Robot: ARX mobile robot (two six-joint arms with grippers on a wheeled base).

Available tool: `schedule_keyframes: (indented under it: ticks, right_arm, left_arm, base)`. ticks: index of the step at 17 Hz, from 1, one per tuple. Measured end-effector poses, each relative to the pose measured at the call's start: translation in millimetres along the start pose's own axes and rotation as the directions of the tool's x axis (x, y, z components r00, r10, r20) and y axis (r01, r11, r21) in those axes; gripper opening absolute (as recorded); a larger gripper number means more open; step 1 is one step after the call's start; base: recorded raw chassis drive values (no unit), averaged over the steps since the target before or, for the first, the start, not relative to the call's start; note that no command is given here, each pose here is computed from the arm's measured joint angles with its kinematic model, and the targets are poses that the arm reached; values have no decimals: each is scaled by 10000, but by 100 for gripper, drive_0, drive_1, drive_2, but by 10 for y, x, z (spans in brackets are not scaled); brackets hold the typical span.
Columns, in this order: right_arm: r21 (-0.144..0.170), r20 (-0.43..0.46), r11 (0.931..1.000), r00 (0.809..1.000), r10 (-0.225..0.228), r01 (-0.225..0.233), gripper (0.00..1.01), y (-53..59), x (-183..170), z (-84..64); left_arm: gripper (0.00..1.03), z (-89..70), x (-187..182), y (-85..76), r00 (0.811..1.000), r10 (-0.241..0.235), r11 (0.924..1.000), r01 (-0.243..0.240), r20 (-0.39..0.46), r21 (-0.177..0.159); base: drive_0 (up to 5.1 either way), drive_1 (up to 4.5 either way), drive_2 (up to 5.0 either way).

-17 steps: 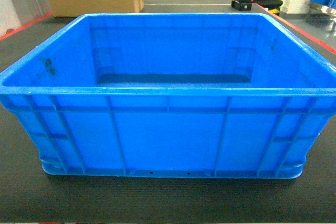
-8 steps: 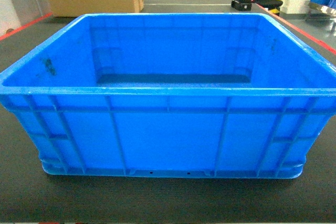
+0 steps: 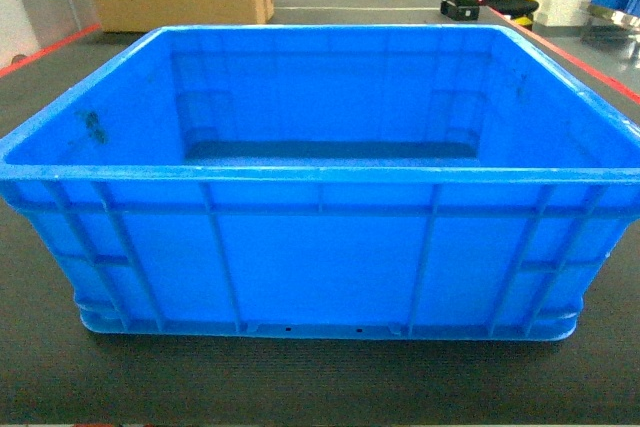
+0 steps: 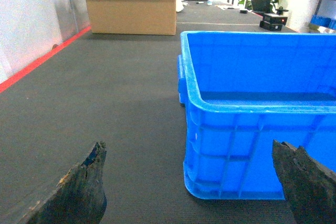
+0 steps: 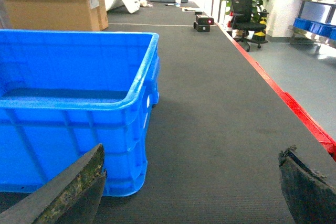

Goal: Place box next to blue box on left shelf

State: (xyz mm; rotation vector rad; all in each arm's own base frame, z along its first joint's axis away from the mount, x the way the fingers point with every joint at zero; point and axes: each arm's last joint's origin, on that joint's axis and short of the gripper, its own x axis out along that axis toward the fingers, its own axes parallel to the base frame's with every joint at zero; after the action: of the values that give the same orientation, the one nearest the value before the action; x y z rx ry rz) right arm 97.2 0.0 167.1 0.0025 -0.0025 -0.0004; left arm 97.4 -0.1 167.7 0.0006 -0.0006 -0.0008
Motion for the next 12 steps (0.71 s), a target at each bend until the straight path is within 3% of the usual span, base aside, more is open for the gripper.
schedule_keyframes:
  ticks: [12]
  right_arm:
    - [0,0,10000,10000,0,0,98,0,0,0]
  left_arm:
    - [98,0,0,0,10000,0,10000,0,0,-4]
  base:
    - [0,0,0]
